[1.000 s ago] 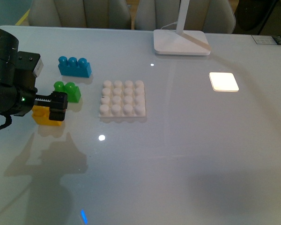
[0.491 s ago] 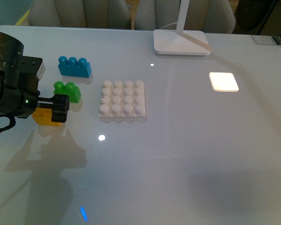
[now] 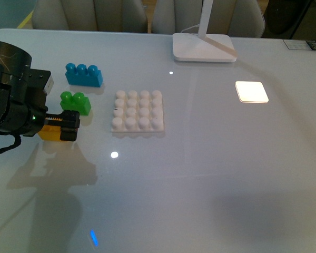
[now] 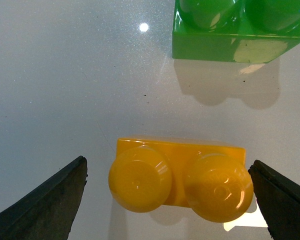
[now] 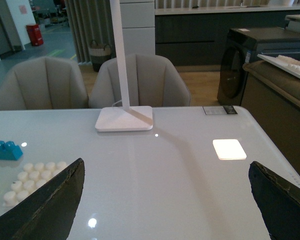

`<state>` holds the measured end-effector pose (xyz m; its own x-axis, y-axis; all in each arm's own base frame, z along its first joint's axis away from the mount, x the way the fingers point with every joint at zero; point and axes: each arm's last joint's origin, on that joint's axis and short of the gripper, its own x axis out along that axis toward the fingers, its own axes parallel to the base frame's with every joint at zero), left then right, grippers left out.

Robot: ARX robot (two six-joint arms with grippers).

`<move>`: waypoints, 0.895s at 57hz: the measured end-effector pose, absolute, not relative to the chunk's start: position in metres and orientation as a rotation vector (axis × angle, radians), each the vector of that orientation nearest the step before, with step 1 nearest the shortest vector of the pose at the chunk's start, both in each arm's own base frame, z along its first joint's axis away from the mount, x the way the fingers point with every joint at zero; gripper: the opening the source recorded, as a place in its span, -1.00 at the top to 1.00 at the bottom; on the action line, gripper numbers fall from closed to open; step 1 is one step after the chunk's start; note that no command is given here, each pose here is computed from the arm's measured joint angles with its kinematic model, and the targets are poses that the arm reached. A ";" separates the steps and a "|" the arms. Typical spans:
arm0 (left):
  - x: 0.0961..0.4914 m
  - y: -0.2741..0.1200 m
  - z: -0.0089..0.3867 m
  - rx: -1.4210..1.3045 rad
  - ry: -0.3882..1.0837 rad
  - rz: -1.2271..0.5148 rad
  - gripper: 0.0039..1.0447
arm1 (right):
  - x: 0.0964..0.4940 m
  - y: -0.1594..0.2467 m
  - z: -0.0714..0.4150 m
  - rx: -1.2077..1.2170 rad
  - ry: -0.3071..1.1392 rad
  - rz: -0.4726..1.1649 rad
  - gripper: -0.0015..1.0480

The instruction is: Insert yellow block into base center

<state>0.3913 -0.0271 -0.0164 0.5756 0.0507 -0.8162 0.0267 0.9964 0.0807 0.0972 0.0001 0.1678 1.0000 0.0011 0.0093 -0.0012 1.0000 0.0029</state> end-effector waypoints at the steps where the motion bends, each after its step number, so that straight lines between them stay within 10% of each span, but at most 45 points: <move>1: 0.391 -0.027 -0.016 0.086 0.957 0.014 -0.86 | 0.097 0.000 0.168 0.002 -0.010 0.001 -0.83; 11: 0.392 -0.027 -0.016 0.082 0.957 0.017 -0.86 | 0.097 0.000 0.168 0.002 -0.009 0.001 -0.83; 23: 0.392 -0.027 -0.016 0.072 0.958 0.022 -0.21 | 0.097 0.000 0.168 0.003 -0.010 0.001 -0.83; 51: 0.382 -0.056 -0.004 0.024 0.951 -0.019 -0.19 | 0.097 0.000 0.168 0.003 -0.009 0.001 -0.83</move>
